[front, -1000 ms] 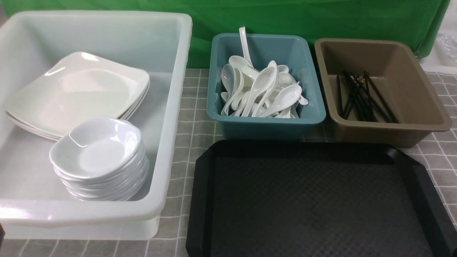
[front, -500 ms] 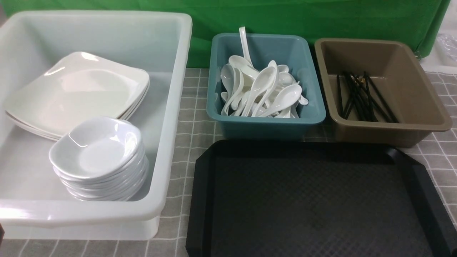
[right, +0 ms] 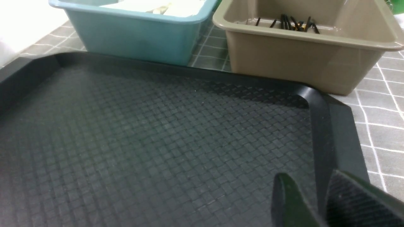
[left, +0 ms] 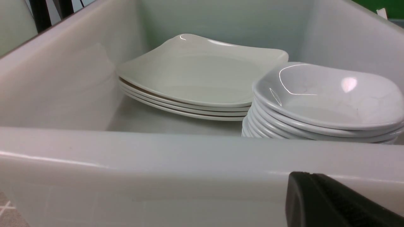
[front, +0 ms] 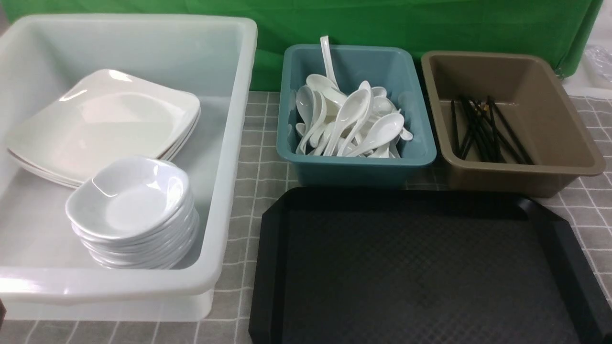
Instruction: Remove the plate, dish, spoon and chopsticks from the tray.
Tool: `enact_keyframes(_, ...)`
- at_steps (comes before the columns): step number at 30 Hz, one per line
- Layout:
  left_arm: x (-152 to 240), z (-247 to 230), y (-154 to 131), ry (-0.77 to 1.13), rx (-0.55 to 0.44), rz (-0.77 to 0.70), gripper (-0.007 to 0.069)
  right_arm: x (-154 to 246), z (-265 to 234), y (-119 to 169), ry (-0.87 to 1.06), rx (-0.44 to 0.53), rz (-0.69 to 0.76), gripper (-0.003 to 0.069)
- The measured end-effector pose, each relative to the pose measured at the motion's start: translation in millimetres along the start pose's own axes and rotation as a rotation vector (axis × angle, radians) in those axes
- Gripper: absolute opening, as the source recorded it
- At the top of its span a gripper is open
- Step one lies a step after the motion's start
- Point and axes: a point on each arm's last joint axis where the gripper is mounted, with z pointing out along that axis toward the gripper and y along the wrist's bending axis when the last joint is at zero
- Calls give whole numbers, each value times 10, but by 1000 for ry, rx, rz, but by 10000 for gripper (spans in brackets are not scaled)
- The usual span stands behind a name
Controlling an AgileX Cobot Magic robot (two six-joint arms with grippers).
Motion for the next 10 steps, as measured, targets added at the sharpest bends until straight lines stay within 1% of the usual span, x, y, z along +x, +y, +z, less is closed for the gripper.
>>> enact_keyframes(10,0,0,0,0,0,0,6,0,0,0,0,0,-1,235)
